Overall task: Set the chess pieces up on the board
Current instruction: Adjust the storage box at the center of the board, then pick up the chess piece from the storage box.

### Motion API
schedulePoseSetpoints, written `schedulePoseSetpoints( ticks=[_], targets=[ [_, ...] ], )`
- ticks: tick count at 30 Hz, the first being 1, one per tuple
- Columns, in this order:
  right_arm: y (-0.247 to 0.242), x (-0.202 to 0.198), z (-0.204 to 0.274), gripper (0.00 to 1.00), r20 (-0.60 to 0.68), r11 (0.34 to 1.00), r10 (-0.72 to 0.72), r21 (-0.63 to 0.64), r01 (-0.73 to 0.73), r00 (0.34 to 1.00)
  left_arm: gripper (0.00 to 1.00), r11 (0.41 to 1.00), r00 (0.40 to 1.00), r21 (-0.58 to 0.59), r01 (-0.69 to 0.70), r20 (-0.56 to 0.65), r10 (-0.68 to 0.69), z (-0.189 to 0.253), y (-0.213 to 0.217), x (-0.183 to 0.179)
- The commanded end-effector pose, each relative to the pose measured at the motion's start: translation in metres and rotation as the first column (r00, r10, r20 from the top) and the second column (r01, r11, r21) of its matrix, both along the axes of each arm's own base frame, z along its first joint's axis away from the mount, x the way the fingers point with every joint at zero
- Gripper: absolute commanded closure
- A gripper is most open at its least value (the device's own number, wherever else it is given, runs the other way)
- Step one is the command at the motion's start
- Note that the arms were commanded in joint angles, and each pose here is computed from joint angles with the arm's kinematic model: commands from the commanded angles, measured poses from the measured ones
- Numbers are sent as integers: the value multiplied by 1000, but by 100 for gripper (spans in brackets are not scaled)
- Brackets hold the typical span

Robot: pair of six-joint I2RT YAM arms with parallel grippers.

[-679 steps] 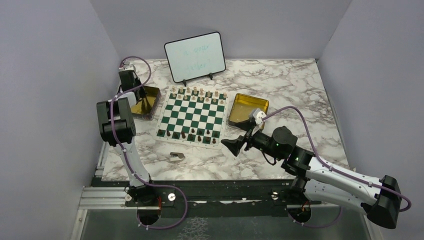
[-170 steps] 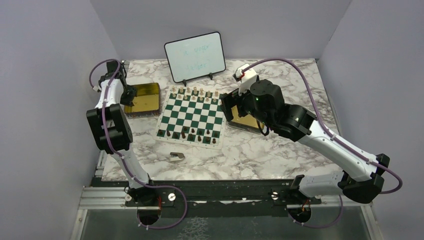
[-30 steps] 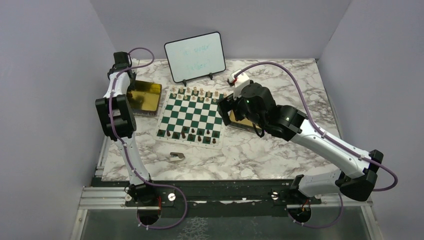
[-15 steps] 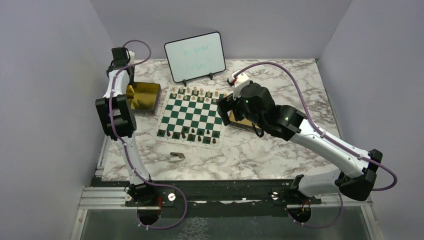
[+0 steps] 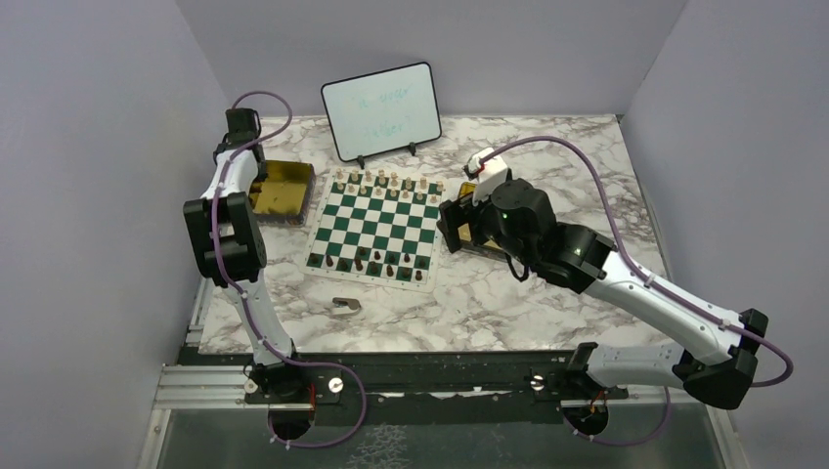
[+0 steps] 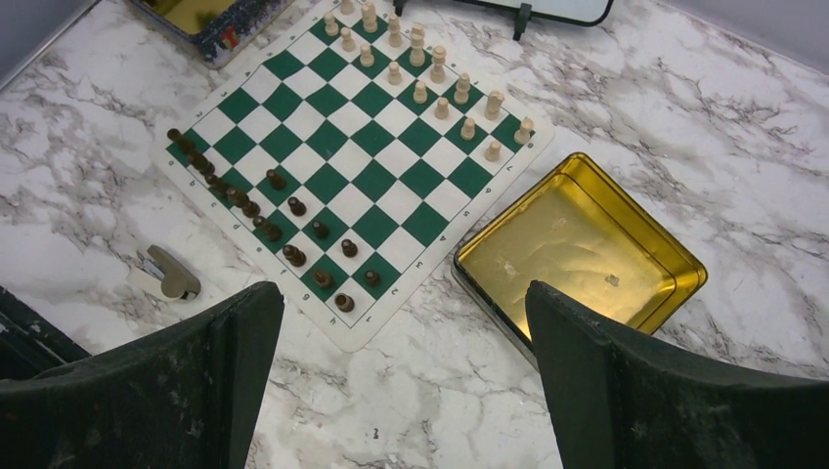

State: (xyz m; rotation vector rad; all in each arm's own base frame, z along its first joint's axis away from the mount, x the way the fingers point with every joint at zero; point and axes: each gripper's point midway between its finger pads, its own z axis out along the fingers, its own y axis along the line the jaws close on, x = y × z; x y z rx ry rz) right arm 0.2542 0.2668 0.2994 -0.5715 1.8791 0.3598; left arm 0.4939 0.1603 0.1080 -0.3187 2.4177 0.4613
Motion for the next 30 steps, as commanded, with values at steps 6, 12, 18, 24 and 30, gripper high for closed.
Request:
schedulePoseSetpoints(
  ticks=[6,12,18,24,30],
  targets=[
    [-11,2,18,0,58,998,-41,40,39,997,74,999,995,-21,-49,85,51,-3,1,8],
    [-5,4,13,0,46,999,-36,24,35,998,74,998,997,61,-21,70,16,1,4,33],
    [-1,10,13,0,56,999,-36,5,36,998,74,993,996,92,-78,43,74,-2,12,24],
    [1,11,11,0,55,999,-35,0,35,998,74,996,997,53,-72,21,71,-14,10,15],
    [4,14,11,0,58,999,-37,4,37,998,74,998,998,-2,-58,-12,58,-25,2,8]
  ],
)
